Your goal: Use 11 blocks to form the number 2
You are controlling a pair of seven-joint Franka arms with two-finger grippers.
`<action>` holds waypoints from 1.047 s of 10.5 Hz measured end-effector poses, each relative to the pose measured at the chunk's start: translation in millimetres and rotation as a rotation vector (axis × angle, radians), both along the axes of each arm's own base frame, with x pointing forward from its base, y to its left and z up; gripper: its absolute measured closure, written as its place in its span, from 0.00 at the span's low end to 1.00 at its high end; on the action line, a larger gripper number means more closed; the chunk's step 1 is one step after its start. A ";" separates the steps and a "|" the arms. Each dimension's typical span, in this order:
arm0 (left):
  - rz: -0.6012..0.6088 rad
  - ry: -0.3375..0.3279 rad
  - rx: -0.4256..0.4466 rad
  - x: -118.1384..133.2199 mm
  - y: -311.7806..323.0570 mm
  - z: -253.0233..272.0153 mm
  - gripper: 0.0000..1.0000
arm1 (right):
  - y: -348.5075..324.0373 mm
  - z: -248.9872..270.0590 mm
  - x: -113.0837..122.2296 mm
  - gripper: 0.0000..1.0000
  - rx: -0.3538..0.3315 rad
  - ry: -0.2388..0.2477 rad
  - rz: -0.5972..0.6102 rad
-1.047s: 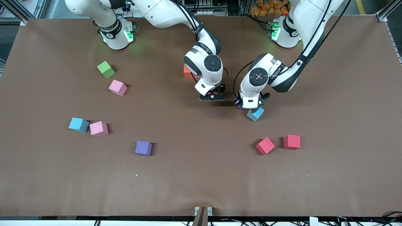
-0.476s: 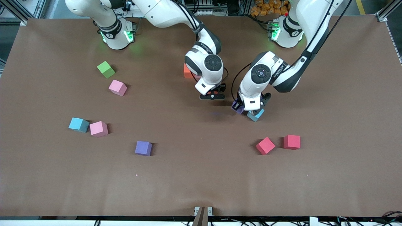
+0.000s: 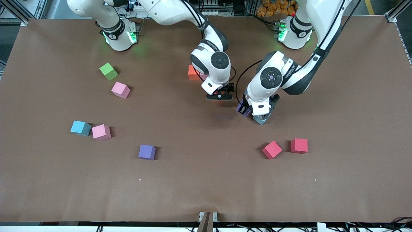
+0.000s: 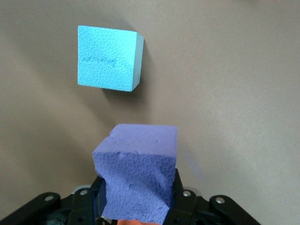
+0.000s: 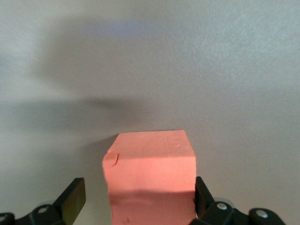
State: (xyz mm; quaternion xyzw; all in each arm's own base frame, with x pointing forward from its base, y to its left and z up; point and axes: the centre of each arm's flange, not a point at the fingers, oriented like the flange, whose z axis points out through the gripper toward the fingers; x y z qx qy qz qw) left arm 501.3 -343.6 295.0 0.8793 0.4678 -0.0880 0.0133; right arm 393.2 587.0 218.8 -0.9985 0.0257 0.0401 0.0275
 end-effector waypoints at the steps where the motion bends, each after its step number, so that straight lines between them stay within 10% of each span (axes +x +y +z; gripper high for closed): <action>1: 0.000 0.003 -0.010 -0.5 -5.6 8.5 0.46 | -0.6 17.3 1.0 0.00 0.008 -0.002 -0.005; 6: 0.050 0.027 -0.044 -15.4 -25.6 33.5 0.46 | -66.8 83.1 29.1 0.00 0.011 0.003 0.024; 11: 0.215 0.041 -0.012 -63.7 -89.9 40.3 0.46 | -226.9 99.9 152.8 0.00 0.010 0.031 -0.016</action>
